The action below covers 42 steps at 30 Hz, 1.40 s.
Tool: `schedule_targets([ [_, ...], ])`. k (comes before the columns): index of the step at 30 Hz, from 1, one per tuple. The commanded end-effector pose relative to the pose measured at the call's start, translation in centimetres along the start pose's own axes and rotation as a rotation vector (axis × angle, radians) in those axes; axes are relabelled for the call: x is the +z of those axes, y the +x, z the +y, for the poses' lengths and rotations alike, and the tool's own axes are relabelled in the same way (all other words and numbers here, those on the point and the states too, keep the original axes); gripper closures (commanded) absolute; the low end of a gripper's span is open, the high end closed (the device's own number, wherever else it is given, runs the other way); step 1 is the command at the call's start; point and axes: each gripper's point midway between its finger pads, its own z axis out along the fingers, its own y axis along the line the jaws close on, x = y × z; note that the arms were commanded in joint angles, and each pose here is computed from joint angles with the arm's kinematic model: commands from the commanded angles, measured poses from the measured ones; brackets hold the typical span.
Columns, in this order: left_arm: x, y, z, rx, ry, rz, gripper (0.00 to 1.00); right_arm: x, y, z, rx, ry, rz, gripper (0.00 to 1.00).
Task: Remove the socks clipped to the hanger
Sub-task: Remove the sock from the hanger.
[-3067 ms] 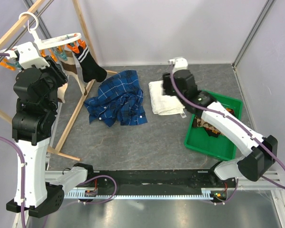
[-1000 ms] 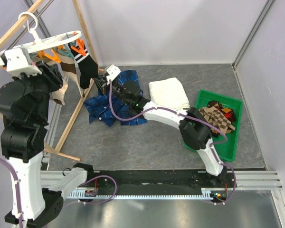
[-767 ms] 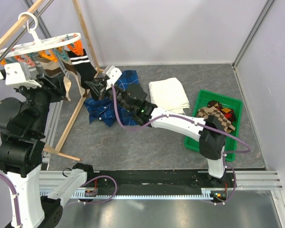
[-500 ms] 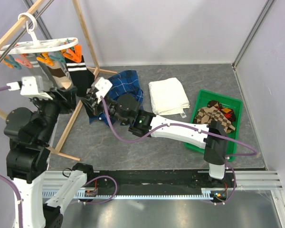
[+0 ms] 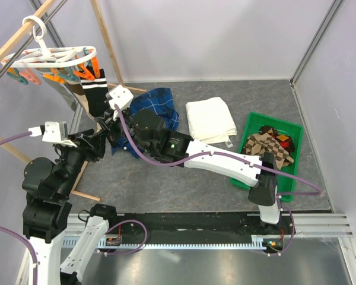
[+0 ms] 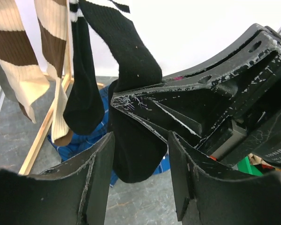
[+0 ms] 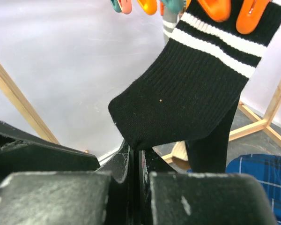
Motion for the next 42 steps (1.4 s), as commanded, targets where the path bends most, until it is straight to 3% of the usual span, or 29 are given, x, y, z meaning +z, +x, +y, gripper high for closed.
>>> schedule_targets([
  [1, 0.1, 0.8, 0.2, -0.014, -0.013, 0.029, 0.44, -0.1, -3.8, 1.7, 0.056, -0.009, -0.079, 1.00],
  [6, -0.4, -0.4, 1.6, -0.012, -0.100, 0.011, 0.44, -0.1, -3.9, 1.4, 0.072, 0.016, -0.077, 1.00],
  [12, -0.6, 1.8, 2.1, -0.058, -0.125, 0.042, 0.44, 0.3, -5.7, 0.0, 0.107, 0.113, -0.113, 1.00],
  [19, -2.3, -1.4, 5.3, -0.057, -0.334, -0.046, 0.42, -0.5, -6.2, -1.4, 0.099, 0.180, -0.110, 1.00],
  [24, -2.6, -4.3, 2.2, -0.104, -0.189, -0.083, 0.43, -1.3, -5.8, -2.6, 0.094, 0.209, -0.101, 1.00],
  [26, -2.5, -3.9, 0.8, -0.102, -0.108, -0.071, 0.43, -1.3, -6.2, -2.9, 0.114, 0.214, -0.111, 1.00],
  [33, -0.2, 3.1, -0.2, -0.044, 0.045, -0.015, 0.40, -1.4, -8.9, -2.3, 0.196, 0.191, -0.158, 1.00],
  [42, 1.5, 3.2, -0.4, 0.000, 0.077, -0.054, 0.26, -1.0, -8.1, 0.4, 0.301, 0.097, -0.139, 1.00],
])
